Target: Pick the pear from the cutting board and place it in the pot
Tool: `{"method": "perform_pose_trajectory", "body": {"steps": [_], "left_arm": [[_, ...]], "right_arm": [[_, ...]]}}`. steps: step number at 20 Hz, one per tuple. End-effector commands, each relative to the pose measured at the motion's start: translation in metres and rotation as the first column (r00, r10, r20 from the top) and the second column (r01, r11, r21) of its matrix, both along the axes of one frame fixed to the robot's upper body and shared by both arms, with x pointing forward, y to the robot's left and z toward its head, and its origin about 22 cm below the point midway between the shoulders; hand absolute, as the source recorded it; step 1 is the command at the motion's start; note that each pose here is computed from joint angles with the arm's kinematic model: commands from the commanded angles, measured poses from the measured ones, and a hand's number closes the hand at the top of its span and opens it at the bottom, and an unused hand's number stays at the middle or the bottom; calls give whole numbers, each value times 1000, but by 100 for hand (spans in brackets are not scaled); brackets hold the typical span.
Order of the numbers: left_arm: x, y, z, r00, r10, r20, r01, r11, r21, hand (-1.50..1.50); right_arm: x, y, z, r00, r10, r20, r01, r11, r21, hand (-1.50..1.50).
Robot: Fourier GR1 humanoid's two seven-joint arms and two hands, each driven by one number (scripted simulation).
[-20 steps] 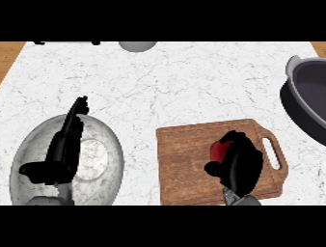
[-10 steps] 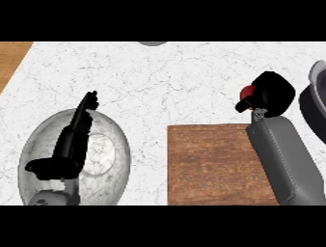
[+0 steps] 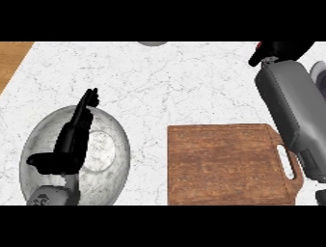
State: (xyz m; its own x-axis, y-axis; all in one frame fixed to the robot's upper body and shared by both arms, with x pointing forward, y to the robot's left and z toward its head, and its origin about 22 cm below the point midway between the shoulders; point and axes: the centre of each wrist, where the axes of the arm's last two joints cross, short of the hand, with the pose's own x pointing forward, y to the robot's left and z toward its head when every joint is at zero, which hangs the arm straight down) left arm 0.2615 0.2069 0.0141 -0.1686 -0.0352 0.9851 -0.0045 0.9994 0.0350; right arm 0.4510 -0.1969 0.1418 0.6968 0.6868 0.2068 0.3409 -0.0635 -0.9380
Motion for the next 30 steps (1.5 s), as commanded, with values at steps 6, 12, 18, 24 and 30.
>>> {"method": "perform_pose_trajectory", "body": {"steps": [6,12,18,24,30], "left_arm": [[6,16,4,999,36,-12,-36,999,-3,0],[-15,1,-15,998,48,-29,-47,999,14,0],[-2,18,-4,998,67,-18,-67,998,3,0],[-1,22,5,996,79,-31,-79,997,-3,0],[-22,13,-13,997,71,-17,-71,997,-11,0]], "right_arm": [[20,-18,22,974,-212,76,215,976,-36,150],[20,-51,27,952,-299,68,302,952,-46,150],[11,-83,-1,937,-337,90,339,941,-13,150],[-7,-143,-9,920,-385,72,388,921,-25,150],[-38,-199,-40,930,-367,4,366,928,63,150]]}}
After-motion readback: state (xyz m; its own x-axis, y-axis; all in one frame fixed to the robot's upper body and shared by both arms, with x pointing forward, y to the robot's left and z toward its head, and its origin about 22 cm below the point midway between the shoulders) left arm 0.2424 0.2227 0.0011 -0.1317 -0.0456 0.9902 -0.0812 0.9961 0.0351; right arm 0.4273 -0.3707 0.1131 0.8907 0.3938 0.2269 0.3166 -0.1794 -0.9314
